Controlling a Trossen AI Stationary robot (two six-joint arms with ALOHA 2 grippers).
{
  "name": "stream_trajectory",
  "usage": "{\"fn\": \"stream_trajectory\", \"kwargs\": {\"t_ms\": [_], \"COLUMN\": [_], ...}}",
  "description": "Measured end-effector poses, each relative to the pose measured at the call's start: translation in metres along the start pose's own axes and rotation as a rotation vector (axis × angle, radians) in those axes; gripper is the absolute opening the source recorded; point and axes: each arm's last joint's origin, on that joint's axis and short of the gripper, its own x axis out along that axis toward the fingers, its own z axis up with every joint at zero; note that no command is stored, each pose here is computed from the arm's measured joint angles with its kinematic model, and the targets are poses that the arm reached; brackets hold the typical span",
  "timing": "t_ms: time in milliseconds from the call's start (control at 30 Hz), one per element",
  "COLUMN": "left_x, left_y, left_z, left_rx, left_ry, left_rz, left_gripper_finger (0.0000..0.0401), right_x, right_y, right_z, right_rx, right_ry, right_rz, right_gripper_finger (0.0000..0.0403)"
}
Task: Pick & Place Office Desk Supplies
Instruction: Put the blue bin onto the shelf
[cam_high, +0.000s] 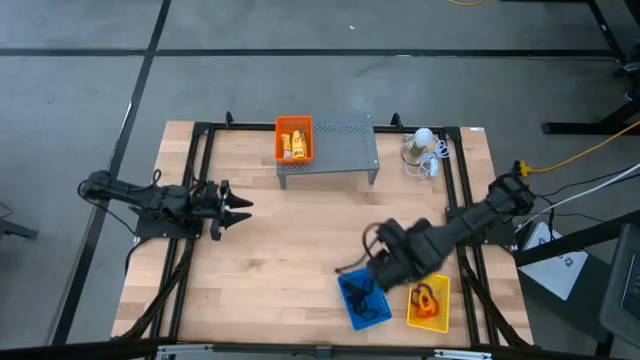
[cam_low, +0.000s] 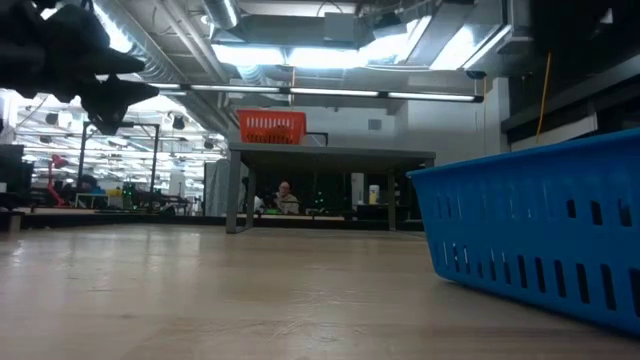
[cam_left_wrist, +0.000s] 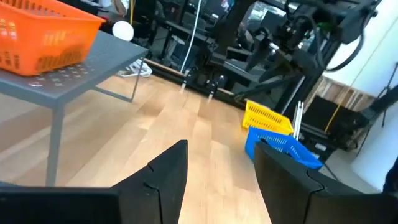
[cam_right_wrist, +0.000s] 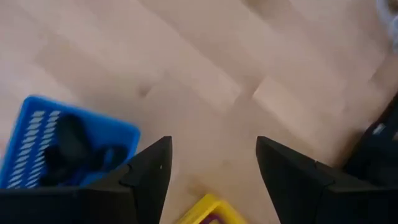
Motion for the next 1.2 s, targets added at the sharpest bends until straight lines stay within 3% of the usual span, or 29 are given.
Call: {"fn": "stream_trajectory", "kwargs": {"t_ms": [200,400,600,833,1200], "left_x": [0.000,0.001,0.001,0.002,0.002], "left_y": [-0.009,-0.019,-0.023,-0.024,-0.026], "left_z": [-0.007,-0.020,-0.025,-0.027,-0.023], "left_rx": [0.055,0.138,0.192,0.121,0.230], "left_ry": [0.042,0.105,0.152,0.191,0.131], "left_rz": [-0.021,-0.198,-0.252,-0.283,-0.308], "left_gripper_finger": [0.0180,0.0181,0.0175,0.0173,0.0173], "right_x": [-0.005,0.010,0.018,0.018,0.039], "right_y": [0.012,0.034,0.041,0.042,0.049], "right_z": [-0.037,-0.055,-0.055,-0.054,-0.062], "right_rx": [0.100,0.105,0.079,0.073,0.097], "right_ry": [-0.003,0.016,0.016,-0.037,0.005], "right_rz": [0.058,0.078,0.069,0.073,0.127], "right_gripper_finger": [0.0233,0.0233,0.0233,0.0233,0.0233]}}
